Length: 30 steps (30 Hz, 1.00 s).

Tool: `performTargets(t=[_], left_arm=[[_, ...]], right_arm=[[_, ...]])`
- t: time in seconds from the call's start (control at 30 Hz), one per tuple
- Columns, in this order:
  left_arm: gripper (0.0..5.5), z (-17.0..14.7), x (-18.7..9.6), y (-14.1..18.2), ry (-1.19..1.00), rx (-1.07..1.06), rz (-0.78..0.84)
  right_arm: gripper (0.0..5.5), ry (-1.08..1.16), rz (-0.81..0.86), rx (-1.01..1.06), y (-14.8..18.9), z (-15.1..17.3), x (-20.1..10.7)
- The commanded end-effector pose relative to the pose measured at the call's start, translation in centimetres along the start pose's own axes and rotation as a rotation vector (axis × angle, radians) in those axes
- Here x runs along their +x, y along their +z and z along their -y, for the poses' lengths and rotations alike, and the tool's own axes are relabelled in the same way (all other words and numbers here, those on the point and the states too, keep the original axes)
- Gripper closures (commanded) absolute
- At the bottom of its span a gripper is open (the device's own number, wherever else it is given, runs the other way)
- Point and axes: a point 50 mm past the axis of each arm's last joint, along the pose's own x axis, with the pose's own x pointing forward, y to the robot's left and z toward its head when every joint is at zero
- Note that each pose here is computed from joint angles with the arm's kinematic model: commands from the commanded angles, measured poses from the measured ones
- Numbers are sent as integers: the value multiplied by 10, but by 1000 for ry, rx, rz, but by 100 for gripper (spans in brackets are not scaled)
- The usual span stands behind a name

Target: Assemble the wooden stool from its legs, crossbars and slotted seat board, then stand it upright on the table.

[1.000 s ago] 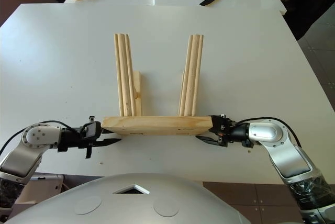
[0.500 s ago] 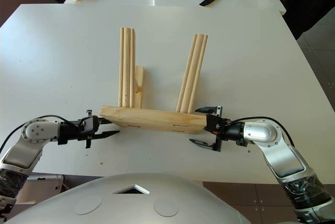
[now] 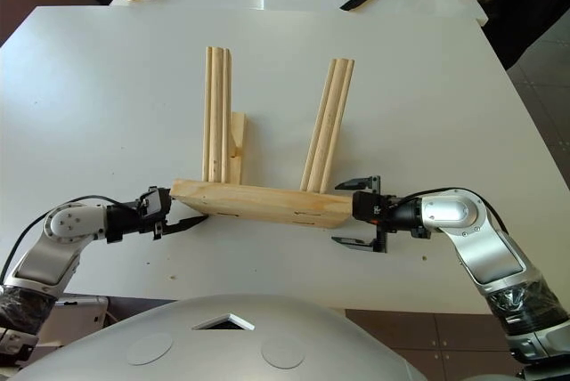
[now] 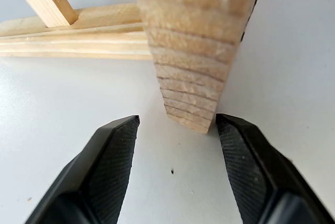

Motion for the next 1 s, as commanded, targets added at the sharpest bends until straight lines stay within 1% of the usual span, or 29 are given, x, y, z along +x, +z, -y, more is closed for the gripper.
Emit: performTargets(t=[0.03, 0.1, 0.2, 0.27, 0.37, 0.47, 0.67, 0.83, 1.0], left_arm=[[277, 4, 9, -6, -33, -49, -24], [277, 4, 8, -7, -51, -51, -31], [308, 6, 4, -11, -65, -74, -44], [351, 7, 3, -12, -72, -84, -47], [390, 6, 2, -11, -84, -95, -43], [397, 5, 0, -10, -87, -93, -43], [409, 2, -1, -5, -83, -92, -23], [415, 0, 1, -3, -83, -86, -15], [416, -1, 3, 0, -114, -63, -11]], right_arm=[[10, 11, -66, -12, -8, -1, 0], [10, 6, -67, -13, -8, -1, 0], [10, 2, -66, -20, -8, 2, 0], [10, -2, -64, -24, -9, 3, 1], [10, -8, -59, -24, -8, 4, 2], [10, -16, -40, 0, -7, 3, 3], [10, 43, 3, 47, 0, -5, 2], [10, 34, 17, 81, 3, -3, 4], [82, 43, 34, 87, 5, -5, 6]])
